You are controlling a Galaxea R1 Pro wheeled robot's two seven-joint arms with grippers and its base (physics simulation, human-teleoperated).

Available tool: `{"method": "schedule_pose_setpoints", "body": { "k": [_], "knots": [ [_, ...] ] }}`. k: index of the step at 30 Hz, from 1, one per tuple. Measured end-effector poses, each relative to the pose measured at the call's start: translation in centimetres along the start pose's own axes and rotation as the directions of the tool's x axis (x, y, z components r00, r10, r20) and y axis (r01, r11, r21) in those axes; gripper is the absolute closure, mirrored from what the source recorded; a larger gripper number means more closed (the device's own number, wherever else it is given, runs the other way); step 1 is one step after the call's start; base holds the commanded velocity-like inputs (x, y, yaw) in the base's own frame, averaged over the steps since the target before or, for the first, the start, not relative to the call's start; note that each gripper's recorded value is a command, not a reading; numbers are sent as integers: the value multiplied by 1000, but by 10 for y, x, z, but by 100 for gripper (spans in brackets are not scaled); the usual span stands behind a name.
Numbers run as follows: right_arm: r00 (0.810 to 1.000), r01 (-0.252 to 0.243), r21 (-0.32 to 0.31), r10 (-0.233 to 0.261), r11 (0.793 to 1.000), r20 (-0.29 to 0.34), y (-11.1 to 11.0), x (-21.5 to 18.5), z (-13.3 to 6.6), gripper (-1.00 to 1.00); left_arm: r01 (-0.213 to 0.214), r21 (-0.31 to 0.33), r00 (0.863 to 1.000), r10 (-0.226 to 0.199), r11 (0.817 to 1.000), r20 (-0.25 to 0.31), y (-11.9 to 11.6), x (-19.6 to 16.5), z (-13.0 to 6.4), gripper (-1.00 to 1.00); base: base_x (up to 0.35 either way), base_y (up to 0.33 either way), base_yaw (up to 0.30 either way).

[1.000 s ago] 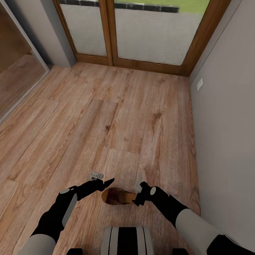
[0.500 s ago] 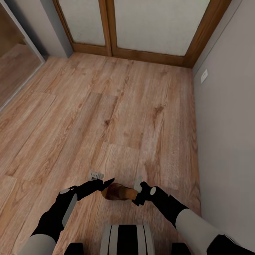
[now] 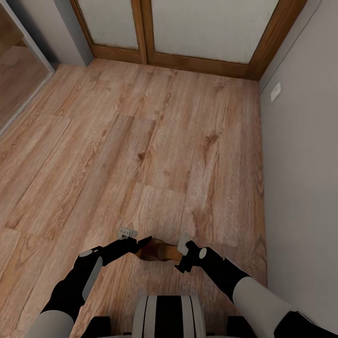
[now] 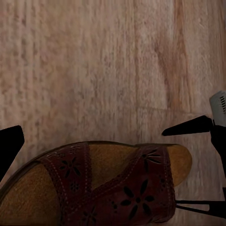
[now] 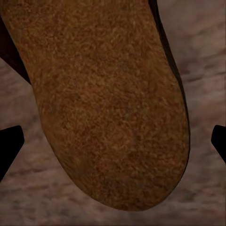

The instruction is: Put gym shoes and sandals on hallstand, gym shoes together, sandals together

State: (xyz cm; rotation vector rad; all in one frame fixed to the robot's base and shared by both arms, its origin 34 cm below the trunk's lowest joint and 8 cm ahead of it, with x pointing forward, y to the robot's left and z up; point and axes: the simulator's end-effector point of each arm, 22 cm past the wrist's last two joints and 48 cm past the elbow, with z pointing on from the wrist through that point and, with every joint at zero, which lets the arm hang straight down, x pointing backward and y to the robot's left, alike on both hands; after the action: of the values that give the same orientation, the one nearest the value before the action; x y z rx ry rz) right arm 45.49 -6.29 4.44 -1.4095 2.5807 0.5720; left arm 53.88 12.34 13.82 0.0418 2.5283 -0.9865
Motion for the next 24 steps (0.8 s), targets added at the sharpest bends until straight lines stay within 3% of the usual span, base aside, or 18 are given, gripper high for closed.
{"method": "schedule_pose_setpoints", "body": {
  "k": [24],
  "knots": [
    [1000,-4,-8,4,1000,-4,3,4,4,-100,7,-2,1000,-7,1000,-8,3,5,2,-100,0,0,15]
  ]
}}
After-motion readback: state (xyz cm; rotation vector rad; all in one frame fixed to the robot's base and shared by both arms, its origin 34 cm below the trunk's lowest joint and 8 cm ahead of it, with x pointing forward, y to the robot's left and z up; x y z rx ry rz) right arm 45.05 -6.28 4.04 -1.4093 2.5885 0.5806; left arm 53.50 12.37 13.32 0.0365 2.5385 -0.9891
